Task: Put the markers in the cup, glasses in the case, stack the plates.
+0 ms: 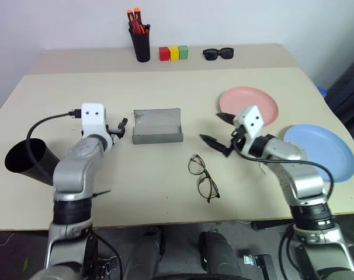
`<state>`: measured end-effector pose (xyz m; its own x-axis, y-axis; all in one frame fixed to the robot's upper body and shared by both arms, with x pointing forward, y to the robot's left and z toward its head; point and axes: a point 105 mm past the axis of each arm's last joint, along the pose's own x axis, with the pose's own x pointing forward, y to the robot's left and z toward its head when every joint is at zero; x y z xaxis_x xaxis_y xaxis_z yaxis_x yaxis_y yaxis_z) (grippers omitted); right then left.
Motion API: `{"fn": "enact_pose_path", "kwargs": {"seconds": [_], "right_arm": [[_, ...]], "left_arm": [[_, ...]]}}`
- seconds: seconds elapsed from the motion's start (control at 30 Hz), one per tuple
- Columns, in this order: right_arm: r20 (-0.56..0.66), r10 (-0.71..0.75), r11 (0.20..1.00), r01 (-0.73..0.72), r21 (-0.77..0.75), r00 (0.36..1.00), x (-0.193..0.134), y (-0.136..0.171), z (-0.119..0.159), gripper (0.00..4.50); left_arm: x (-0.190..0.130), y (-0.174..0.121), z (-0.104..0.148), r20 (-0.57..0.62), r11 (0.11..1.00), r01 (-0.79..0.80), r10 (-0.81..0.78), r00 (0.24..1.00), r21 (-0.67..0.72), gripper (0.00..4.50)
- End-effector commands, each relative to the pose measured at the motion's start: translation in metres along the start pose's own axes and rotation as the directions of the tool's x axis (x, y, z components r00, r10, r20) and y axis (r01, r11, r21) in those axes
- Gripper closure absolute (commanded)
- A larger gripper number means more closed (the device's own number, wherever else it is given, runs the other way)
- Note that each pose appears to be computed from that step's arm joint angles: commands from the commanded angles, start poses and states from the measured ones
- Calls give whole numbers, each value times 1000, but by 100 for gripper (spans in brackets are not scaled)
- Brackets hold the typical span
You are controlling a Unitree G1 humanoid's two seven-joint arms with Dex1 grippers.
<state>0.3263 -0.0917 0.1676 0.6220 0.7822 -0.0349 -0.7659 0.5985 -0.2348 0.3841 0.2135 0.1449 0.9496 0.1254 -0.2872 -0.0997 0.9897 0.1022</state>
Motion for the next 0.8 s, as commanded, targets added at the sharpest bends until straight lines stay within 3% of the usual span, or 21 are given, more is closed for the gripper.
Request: {"fn": "enact_pose_path", "kwargs": {"seconds": [0.03,0.23,0.5,0.67,0.77,0.8], "right_arm": [[61,58,998,-59,13,996,11,25,14,0],[92,101,993,-105,45,991,22,46,18,0],[91,93,994,-97,42,992,19,44,17,0],[87,90,995,-93,38,992,18,44,15,0],[90,92,995,-96,40,992,19,46,15,0],[90,93,994,-97,40,992,20,47,15,0]], "left_arm": [[11,-6,14,-56,1000,0,1,998,5,4],[21,-17,16,-170,998,58,-57,984,1,4],[23,-19,4,-385,993,109,-114,916,-34,4],[22,-16,-2,-433,994,93,-105,895,-49,4],[23,-14,-4,-440,995,87,-100,892,-48,81],[23,-14,-4,-442,995,85,-98,892,-49,128]]}}
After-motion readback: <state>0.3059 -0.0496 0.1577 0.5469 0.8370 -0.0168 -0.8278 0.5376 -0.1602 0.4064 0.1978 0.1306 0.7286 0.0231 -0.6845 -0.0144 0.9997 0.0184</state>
